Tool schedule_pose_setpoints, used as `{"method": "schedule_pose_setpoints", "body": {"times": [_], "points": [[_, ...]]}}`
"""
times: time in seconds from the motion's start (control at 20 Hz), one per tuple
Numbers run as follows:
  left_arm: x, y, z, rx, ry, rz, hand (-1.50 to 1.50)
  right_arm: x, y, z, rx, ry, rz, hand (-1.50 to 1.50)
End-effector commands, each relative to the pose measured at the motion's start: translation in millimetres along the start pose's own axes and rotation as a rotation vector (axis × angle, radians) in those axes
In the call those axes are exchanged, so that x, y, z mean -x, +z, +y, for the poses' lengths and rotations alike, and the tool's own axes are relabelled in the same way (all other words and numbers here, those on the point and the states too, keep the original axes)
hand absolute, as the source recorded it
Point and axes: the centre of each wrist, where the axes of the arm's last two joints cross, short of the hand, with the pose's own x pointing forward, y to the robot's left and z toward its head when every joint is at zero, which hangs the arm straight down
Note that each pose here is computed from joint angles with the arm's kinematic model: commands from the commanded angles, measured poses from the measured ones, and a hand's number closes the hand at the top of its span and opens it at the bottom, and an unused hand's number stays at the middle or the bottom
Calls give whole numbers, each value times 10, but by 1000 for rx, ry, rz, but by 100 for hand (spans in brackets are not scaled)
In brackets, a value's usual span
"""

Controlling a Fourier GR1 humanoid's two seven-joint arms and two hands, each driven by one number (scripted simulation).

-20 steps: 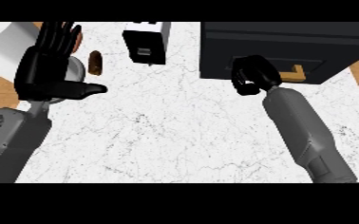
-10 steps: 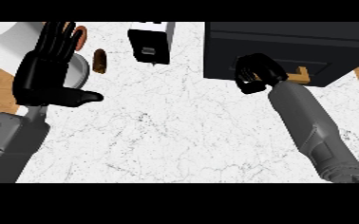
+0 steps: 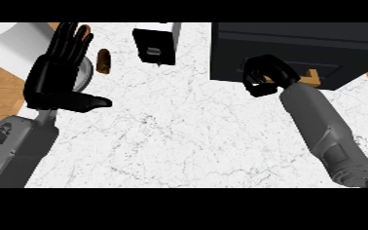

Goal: Pick up the cup, place it into the drawer and close the drawer

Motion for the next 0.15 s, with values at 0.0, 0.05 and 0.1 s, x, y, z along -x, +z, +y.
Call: {"method": "schedule_pose_setpoints", "body": {"times": [0.0,0.05,0.1], "points": [[47,-10,-50,10,15,8,-150,72,74,-664,153,63,138,150],[76,23,-52,12,14,11,-150,-21,-45,-507,170,50,141,150],[73,-2,-12,-1,7,13,-150,68,60,-627,160,45,141,150]]}}
